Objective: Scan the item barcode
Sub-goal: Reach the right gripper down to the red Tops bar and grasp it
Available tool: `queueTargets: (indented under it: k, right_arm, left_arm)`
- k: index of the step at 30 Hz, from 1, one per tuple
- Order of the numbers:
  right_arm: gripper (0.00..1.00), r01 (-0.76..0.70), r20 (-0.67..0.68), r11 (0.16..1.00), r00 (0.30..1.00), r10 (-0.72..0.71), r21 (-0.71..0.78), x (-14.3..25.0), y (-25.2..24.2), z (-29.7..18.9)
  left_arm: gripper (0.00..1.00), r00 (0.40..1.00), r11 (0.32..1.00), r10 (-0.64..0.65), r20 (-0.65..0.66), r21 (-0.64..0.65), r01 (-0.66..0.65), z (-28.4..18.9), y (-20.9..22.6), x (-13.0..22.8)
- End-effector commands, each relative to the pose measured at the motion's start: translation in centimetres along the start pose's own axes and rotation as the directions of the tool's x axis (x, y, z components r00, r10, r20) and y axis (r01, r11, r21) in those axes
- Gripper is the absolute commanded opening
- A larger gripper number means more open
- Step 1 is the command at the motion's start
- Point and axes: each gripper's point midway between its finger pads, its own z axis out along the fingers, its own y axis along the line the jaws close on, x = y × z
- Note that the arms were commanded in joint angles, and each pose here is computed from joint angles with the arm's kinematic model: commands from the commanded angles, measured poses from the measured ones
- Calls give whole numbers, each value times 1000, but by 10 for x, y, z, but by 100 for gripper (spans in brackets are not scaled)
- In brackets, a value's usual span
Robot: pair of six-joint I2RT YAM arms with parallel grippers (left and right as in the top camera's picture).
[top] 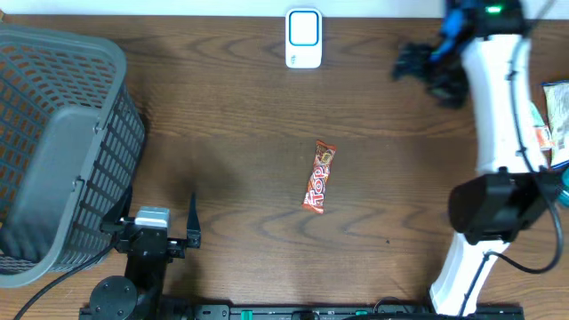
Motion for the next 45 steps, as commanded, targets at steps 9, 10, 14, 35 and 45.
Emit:
queueTargets:
  k: [9, 10, 14, 35, 45]
  right_arm:
    - [99, 311, -189, 945, 939, -289, 101, 155, 84, 114]
    - [93, 333, -173, 936, 935, -310, 118, 160, 85, 119]
    - [84, 281, -23, 918, 958, -287, 280, 160, 77, 130]
    - [76, 276, -4, 848, 952, -307, 453, 170, 49, 198]
    - [1, 462, -200, 727, 884, -422, 508, 182, 22, 225]
  left_arm:
    - [100, 1000, 1000, -5, 9, 3, 5, -1, 0, -2]
    - [100, 1000, 1000, -5, 9, 3, 5, -1, 0, -2]
    - [100, 1000, 1000, -6, 9, 3, 6, -1, 0, -2]
    - [100, 1000, 1000, -5, 9, 3, 5, -1, 0, -2]
    - [100, 1000, 1000, -5, 9, 3, 5, -1, 0, -2]
